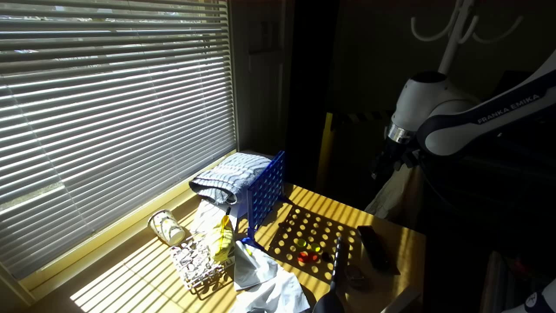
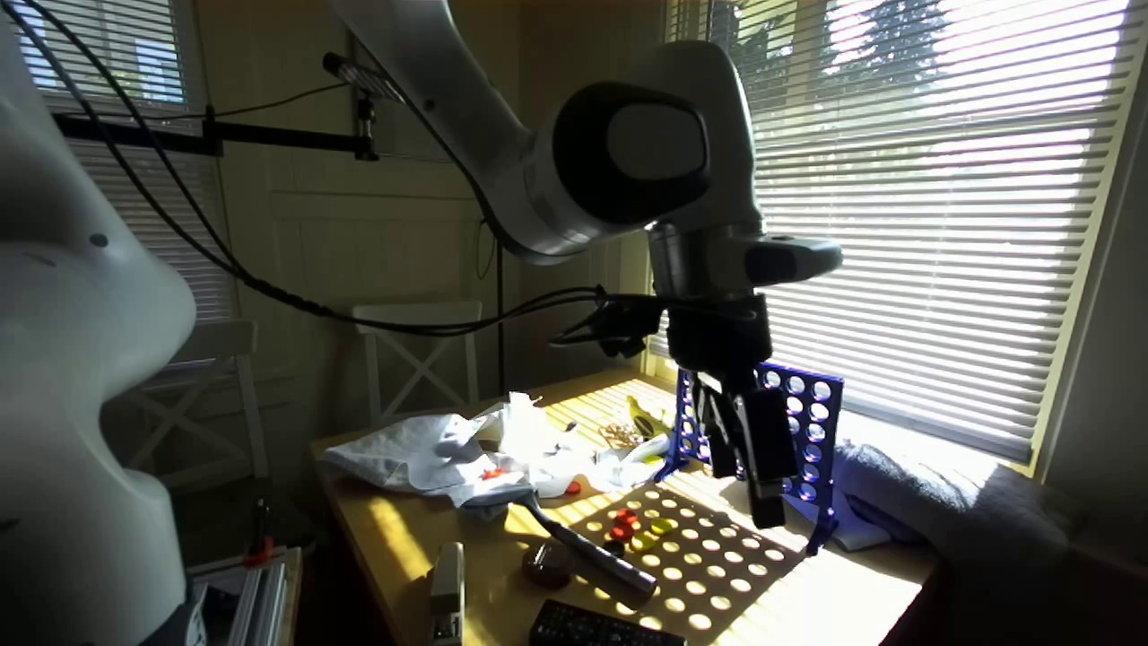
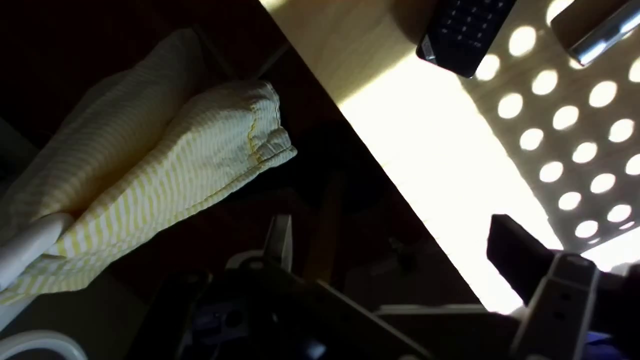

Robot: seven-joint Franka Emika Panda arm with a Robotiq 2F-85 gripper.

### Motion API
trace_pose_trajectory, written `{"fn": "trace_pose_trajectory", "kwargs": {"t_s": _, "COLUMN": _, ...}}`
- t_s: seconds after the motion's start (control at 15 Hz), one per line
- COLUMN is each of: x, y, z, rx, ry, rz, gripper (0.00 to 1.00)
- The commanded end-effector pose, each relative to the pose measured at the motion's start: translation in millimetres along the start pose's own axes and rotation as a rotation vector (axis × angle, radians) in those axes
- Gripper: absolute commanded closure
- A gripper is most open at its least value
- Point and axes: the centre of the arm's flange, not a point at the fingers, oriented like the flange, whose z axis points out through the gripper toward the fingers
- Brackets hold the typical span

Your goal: Take the cloth off of the coat hanger and put it on the table

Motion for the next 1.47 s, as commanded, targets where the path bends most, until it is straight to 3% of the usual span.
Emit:
{"fn": "trace_pose_trajectory", "kwargs": {"t_s": 0.0, "x": -3.6, "y": 14.1, "z": 23.7, "rx": -0.057, "ry": 0.022, "rz": 0.092, "gripper": 0.0}}
{"fn": "trace_pose_trajectory", "kwargs": {"t_s": 0.07, "x": -0.5, "y": 11.1, "z": 10.1, "rx": -0.032, "ry": 0.009, "rz": 0.05, "gripper": 0.0}}
{"fn": "trace_pose_trajectory", "kwargs": {"t_s": 0.33, "x": -1.6, "y": 16.8, "z": 17.1, "rx": -0.044, "ry": 0.001, "rz": 0.081, "gripper": 0.0}}
{"fn": "trace_pose_trajectory", "kwargs": {"t_s": 0.6, "x": -2.6, "y": 21.4, "z": 25.7, "rx": -0.142, "ry": 0.091, "rz": 0.135, "gripper": 0.0}}
{"fn": "trace_pose_trajectory", "kwargs": {"t_s": 0.93, "x": -9.5, "y": 31.8, "z": 36.5, "rx": -0.189, "ry": 0.219, "rz": 0.221, "gripper": 0.0}}
{"fn": "trace_pose_trajectory", "kwargs": {"t_s": 1.13, "x": -14.3, "y": 42.4, "z": 40.1, "rx": -0.175, "ry": 0.273, "rz": 0.324, "gripper": 0.0}}
{"fn": "trace_pose_trajectory", "kwargs": {"t_s": 1.4, "x": -22.5, "y": 62.2, "z": 50.6, "rx": -0.107, "ry": 0.252, "rz": 0.481, "gripper": 0.0}}
